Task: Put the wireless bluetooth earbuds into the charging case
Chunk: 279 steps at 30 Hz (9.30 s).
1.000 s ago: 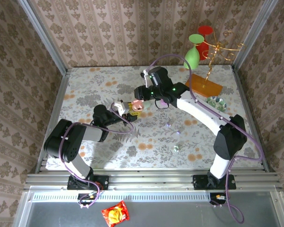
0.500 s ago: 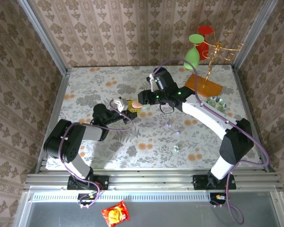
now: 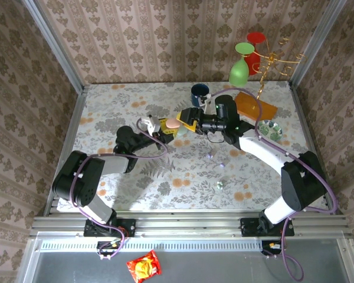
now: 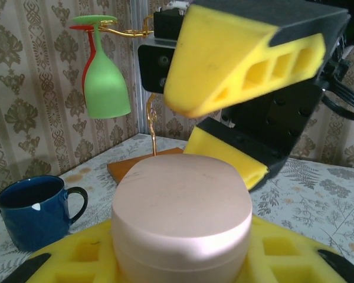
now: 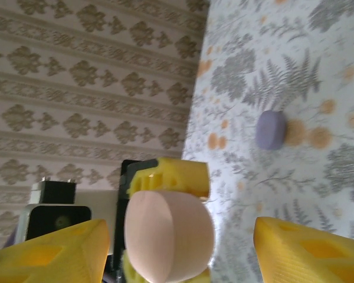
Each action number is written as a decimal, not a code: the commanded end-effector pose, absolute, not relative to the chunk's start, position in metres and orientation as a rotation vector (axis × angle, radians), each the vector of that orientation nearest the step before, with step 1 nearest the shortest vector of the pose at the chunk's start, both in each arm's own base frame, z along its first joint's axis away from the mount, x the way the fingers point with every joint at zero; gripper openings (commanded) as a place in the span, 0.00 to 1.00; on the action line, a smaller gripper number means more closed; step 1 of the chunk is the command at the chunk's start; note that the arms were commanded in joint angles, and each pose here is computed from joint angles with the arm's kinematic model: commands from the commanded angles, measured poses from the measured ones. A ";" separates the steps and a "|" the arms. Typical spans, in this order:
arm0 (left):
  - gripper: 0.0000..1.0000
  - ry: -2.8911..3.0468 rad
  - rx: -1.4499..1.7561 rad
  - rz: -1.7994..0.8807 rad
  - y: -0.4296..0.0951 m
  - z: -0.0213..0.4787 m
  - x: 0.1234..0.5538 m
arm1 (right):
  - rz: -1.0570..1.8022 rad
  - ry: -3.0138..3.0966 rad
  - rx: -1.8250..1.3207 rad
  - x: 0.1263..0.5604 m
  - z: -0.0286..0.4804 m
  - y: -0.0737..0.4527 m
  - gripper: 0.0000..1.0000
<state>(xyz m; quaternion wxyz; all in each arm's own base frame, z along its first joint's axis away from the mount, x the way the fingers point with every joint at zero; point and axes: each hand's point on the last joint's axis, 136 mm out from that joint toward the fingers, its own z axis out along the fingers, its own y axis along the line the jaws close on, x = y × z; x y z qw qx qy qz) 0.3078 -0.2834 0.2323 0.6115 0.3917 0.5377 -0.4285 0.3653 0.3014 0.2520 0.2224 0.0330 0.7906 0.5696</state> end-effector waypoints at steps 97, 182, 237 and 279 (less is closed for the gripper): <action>0.90 2.549 0.053 -0.152 -0.118 0.068 0.382 | 0.599 2.414 -0.046 0.390 0.125 0.204 0.65; 0.60 1.443 1.090 -0.823 -0.285 0.194 0.282 | 1.463 2.356 -0.237 0.344 0.205 0.308 0.19; 0.59 1.037 0.906 -1.041 -0.277 0.316 0.285 | 2.284 1.847 0.120 0.340 0.316 0.312 0.01; 0.28 1.131 0.901 -1.100 -0.262 0.285 0.258 | 1.341 2.023 -0.394 0.346 0.270 0.274 0.72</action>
